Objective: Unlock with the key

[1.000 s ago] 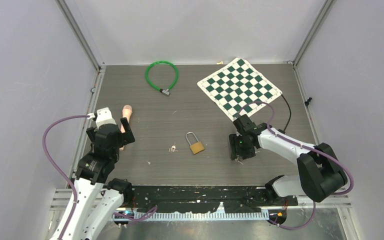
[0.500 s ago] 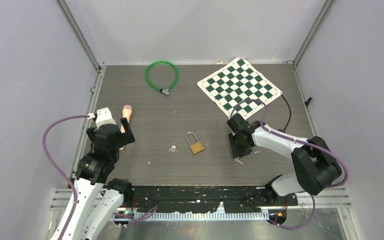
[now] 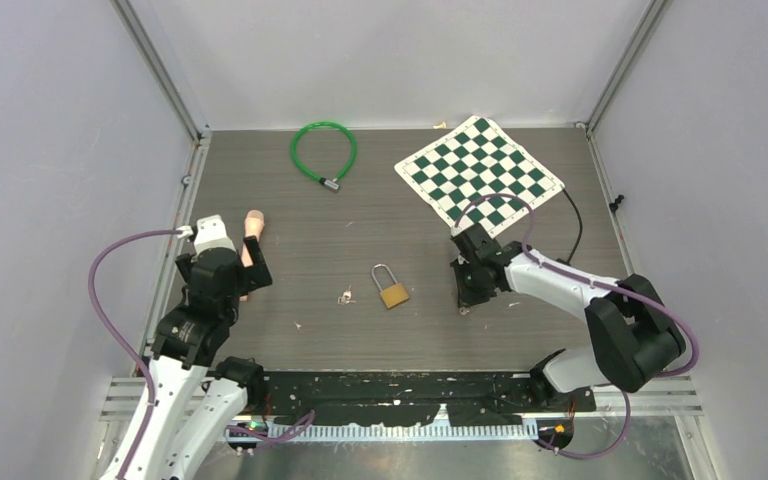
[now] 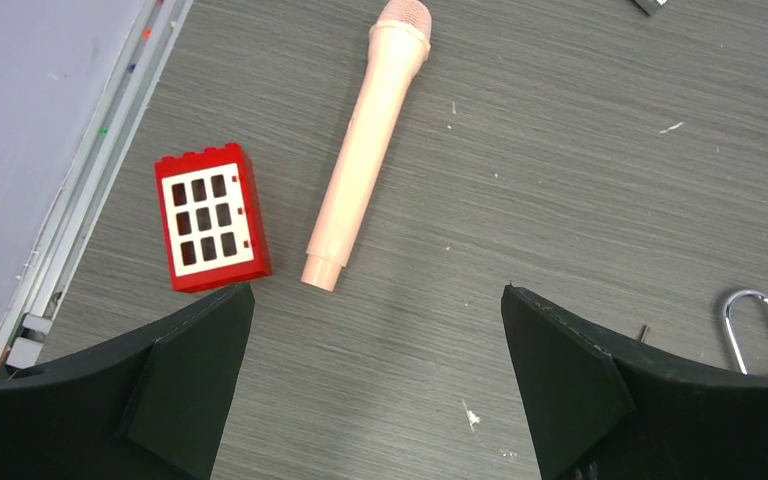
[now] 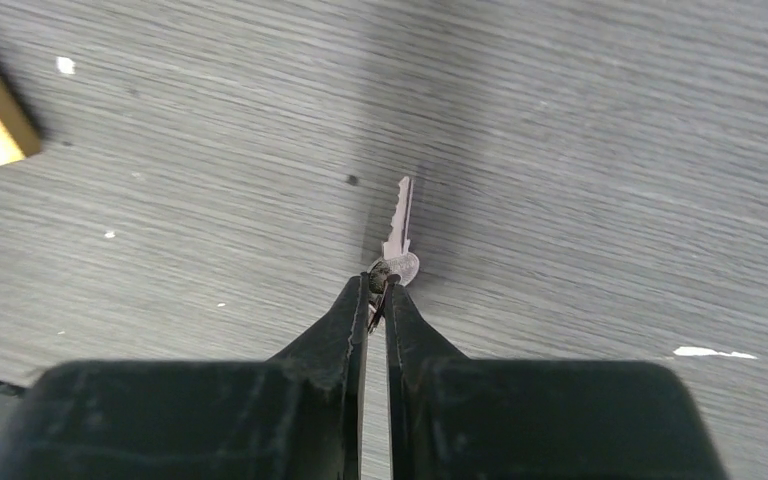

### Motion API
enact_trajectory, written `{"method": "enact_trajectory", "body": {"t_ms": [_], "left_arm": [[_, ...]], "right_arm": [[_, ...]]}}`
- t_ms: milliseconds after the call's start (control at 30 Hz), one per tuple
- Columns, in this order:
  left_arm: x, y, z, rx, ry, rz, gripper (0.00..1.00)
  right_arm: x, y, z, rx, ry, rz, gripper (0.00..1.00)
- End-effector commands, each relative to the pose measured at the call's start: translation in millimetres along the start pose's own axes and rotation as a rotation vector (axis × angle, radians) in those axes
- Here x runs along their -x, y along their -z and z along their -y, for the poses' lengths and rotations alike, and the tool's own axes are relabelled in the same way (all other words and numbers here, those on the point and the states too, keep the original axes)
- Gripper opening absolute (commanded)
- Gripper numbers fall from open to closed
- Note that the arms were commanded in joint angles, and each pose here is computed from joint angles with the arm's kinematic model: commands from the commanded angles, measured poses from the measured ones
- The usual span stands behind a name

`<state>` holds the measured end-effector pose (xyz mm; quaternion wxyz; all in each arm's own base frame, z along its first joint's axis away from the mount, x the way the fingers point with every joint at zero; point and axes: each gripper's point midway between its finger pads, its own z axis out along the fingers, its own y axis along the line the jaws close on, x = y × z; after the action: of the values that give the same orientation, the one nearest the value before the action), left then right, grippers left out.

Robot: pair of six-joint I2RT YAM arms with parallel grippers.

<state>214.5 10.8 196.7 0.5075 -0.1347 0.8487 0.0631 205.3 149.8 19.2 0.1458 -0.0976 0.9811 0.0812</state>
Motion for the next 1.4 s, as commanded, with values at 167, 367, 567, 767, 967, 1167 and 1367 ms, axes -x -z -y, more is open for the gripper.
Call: {"method": "enact_trajectory", "body": {"t_ms": [167, 367, 567, 767, 967, 1167, 1367], "left_arm": [[11, 4, 27, -0.158, 0.022, 0.040, 0.99], [8, 20, 77, -0.423, 0.135, -0.011, 0.99], [2, 39, 129, -0.704, 0.267, -0.081, 0.99], [10, 54, 164, -0.883, 0.322, -0.039, 0.99], [26, 84, 197, -1.101, 0.315, 0.069, 0.99], [42, 111, 221, -1.263, 0.301, 0.174, 0.99], [57, 122, 242, -1.331, 0.284, 0.222, 0.99]], "right_arm": [[24, 24, -38, 0.226, 0.039, 0.186, 0.17], [33, 36, -51, 0.315, 0.056, 0.281, 0.05], [44, 59, -82, 0.512, 0.013, 0.375, 0.05], [59, 92, -117, 0.756, -0.064, 0.454, 0.05], [70, 127, -140, 0.937, -0.099, 0.504, 0.05], [76, 165, -161, 1.142, -0.114, 0.537, 0.05], [75, 194, -176, 1.245, -0.063, 0.570, 0.05]]}}
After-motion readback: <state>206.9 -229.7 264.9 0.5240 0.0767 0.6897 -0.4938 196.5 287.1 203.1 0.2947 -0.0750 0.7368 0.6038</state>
